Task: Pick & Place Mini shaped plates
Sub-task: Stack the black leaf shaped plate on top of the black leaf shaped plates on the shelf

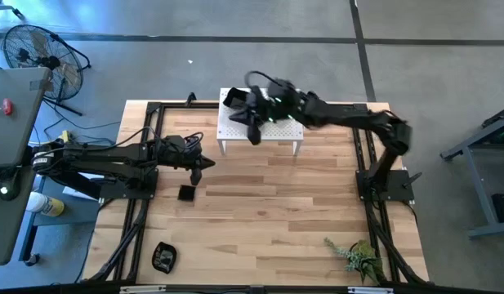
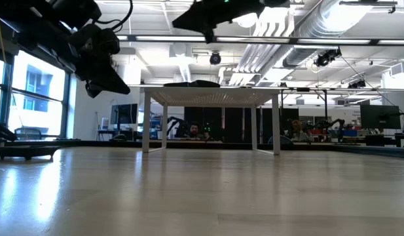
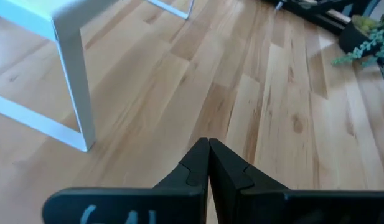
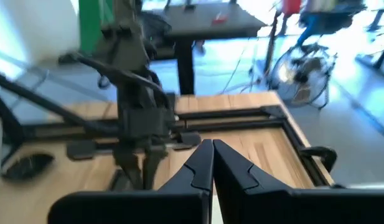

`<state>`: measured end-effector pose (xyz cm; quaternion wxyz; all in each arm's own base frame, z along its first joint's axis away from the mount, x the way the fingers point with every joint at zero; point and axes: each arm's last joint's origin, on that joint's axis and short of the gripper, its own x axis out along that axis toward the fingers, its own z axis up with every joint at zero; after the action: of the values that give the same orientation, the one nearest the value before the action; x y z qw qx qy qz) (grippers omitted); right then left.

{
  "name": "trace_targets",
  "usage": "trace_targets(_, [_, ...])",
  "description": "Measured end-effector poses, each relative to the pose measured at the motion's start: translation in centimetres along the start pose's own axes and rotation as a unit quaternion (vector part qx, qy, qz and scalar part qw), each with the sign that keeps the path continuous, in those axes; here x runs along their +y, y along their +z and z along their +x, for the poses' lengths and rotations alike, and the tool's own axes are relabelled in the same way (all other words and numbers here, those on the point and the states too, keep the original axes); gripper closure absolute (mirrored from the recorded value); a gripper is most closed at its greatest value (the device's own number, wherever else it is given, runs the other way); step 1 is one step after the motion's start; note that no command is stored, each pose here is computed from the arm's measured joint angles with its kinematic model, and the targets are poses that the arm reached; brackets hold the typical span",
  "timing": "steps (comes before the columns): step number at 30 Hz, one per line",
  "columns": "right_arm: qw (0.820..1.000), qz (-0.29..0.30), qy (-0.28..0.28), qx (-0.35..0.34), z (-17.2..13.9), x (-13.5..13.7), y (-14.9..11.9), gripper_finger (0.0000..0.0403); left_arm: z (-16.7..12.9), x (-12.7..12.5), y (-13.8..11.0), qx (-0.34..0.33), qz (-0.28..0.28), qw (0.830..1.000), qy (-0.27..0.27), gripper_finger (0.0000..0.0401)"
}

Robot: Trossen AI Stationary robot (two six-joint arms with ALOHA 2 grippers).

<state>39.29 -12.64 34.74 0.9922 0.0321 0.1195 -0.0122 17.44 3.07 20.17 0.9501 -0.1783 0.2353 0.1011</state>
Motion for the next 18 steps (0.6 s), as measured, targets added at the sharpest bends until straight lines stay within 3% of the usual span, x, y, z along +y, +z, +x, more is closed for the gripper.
trace_targets(7, [0.995, 0.046, -0.091, -0.019, -7.5, 2.6, -3.7, 0.0402, -0.4, -0.7, 0.0, 0.066, -0.015, 0.996, -0.059, 0.0397])
trace_targets(10, [0.99, 0.071, -0.122, -0.029, -10.9, 3.4, -5.1, 0.0402, -1.2, -1.9, 0.5, 0.118, 0.012, 0.99, -0.079, 0.0397])
trace_targets(14, [0.982, 0.101, -0.148, -0.054, -14.4, 4.2, -6.6, 0.0402, -2.4, -3.5, 0.4, 0.193, 0.048, 0.975, -0.098, 0.0395])
trace_targets(18, [0.977, 0.117, -0.163, -0.073, -16.8, 4.8, -7.9, 0.0402, -2.8, -4.9, -1.1, 0.272, 0.049, 0.951, -0.139, 0.0385])
